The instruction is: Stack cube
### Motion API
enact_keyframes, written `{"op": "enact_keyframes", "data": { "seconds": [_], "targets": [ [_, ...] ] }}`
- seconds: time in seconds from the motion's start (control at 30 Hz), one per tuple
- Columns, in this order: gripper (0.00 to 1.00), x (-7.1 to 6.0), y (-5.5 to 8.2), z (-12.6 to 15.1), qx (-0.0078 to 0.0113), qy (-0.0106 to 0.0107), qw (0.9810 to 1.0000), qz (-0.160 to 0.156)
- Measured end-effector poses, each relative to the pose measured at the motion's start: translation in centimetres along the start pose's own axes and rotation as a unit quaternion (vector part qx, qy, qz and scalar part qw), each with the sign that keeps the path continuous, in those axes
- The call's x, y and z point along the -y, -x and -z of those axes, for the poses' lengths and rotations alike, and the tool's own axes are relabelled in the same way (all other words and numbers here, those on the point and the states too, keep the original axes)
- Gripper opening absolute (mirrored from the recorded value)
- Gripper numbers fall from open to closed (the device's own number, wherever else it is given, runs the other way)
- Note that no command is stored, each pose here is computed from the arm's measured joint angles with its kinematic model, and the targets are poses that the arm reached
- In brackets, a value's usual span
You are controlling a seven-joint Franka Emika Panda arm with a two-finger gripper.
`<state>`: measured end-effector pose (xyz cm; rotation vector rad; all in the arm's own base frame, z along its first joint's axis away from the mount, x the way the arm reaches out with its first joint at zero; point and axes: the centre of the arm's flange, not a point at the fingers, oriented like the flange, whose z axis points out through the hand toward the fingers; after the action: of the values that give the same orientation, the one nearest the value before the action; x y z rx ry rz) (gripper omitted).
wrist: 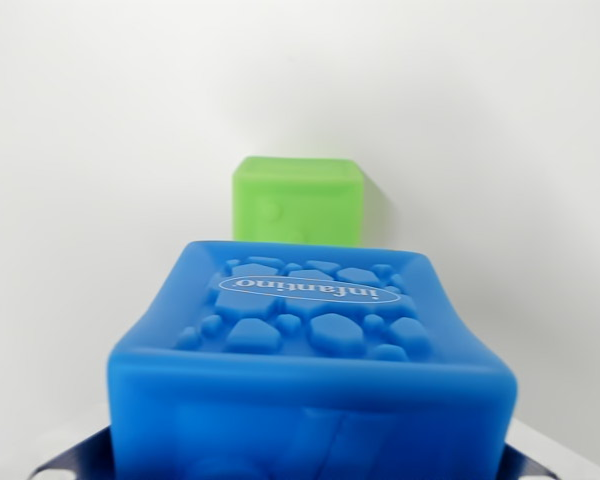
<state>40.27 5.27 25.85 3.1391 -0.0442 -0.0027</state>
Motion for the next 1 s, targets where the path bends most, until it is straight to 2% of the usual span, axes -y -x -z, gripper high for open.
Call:
{"op": "enact_keyframes", "data": {
  "seconds": [0.03, 0.1, 0.23, 0.3, 0.43, 0.5, 0.63, 1.0],
  "targets": [
    [0.0, 0.0, 0.0, -0.2, -0.0008, -0.0003, 1.0, 0.001],
    [0.0, 0.1, 0.0, -0.6, -0.0009, -0.0008, 1.0, 0.001],
    [0.0, 0.1, 0.0, -2.4, 0.0036, -0.0014, 1.0, 0.001],
    [0.0, 0.1, 0.1, -3.1, 0.0041, -0.0016, 1.0, 0.002],
    [0.0, 0.1, 0.1, -3.9, 0.0021, -0.0018, 1.0, 0.002],
    [0.0, 0.1, 0.1, -4.4, 0.0019, -0.0017, 1.0, 0.003],
    [0.0, 0.1, 0.1, -5.6, 0.0032, -0.0016, 1.0, 0.002],
    [0.0, 0.0, 0.2, -7.7, 0.0025, -0.0017, 1.0, 0.002]
  ]
}}
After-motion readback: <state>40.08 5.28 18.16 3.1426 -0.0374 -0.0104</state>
